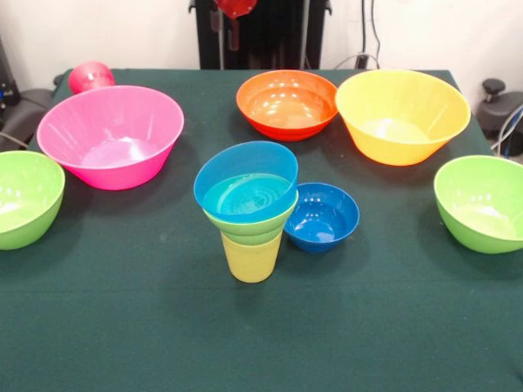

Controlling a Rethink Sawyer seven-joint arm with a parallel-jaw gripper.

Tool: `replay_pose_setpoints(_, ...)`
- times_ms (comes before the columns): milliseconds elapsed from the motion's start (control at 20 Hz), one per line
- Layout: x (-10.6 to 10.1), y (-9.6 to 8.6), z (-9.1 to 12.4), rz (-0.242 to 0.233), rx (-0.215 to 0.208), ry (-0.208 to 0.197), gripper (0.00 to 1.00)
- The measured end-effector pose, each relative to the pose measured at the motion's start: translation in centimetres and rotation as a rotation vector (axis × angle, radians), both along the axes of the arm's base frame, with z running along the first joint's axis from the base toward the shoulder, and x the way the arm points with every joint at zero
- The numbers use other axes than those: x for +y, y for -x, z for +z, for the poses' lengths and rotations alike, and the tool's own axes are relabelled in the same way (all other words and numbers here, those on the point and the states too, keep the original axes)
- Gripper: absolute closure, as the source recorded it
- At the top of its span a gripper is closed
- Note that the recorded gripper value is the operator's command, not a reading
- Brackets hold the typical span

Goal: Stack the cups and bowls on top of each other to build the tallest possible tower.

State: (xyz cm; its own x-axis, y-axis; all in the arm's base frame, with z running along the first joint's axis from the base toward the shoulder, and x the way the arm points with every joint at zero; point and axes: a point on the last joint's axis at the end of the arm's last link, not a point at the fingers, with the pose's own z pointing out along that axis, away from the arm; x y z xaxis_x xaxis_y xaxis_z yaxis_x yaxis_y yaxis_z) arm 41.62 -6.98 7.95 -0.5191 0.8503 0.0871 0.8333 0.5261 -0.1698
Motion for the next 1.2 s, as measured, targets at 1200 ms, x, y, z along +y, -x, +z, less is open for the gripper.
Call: replay_pose_setpoints(1200, 7.3, -0.7, 0.6, 0.13, -0.015, -0.061, 0.0)
